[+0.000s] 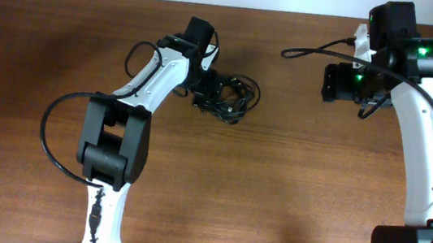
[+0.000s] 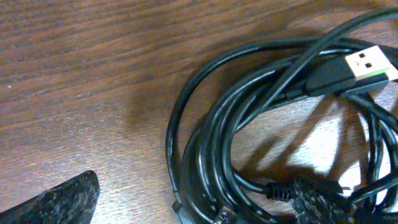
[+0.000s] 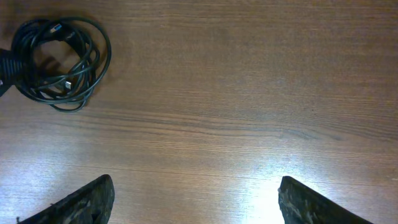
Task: Untangle cables
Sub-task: 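Move the left gripper down onto the black cable bundle, then close the left gripper on the cable bundle and lift it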
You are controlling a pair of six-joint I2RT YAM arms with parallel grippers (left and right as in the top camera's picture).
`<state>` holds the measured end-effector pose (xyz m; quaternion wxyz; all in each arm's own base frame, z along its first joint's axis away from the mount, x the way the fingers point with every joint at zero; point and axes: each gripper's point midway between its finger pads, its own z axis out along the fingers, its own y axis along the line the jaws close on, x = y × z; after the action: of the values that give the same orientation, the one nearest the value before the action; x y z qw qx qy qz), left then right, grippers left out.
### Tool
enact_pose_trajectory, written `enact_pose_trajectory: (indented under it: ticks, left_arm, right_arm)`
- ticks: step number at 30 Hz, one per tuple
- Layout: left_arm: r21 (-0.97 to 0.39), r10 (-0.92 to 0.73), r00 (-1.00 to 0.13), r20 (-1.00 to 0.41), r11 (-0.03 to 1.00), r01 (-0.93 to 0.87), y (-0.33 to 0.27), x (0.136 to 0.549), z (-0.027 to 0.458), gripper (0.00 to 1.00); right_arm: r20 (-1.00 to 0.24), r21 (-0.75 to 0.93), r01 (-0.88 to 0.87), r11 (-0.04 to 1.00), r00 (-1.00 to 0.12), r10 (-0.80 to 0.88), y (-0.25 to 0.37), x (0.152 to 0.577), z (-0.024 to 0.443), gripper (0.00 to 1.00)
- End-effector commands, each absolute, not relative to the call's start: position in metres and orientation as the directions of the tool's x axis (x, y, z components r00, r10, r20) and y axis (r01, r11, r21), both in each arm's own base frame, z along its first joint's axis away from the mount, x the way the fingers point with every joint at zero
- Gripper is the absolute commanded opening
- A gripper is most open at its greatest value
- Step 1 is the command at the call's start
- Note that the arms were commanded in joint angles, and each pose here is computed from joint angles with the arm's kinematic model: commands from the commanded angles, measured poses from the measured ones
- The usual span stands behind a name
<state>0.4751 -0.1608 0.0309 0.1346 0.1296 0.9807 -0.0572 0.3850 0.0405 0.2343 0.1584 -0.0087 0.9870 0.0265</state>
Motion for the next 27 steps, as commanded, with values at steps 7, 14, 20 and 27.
enact_pose_trajectory:
  ticks: [7, 14, 20, 27]
  left_arm:
    - [-0.16, 0.228, -0.886, -0.405, 0.936, 0.313, -0.188, 0.505, 0.034, 0.99]
    - [-0.14, 0.503, -0.752, -0.426, 0.785, 0.604, -0.203, 0.489, 0.034, 1.0]
    - [-0.026, 0.617, -0.694, -0.37, 0.74, 0.672, -0.184, 0.485, 0.027, 0.02]
    - [-0.027, 0.611, -0.701, -0.368, 0.746, 0.665, -0.185, 0.486, 0.029, 0.11]
  right_arm:
    - [-0.344, 0.043, -0.021, 0.999, -0.939, -0.005, 0.04, 0.385, 0.246, 0.84]
    - [-0.337, 0.043, -0.021, 0.999, -0.941, -0.006, 0.04, 0.383, 0.245, 0.84]
    - [-0.337, 0.043, -0.021, 0.999, -0.942, -0.006, 0.04, 0.383, 0.245, 0.83]
    - [-0.33, 0.042, -0.021, 0.999, -0.944, -0.006, 0.04, 0.381, 0.245, 0.82]
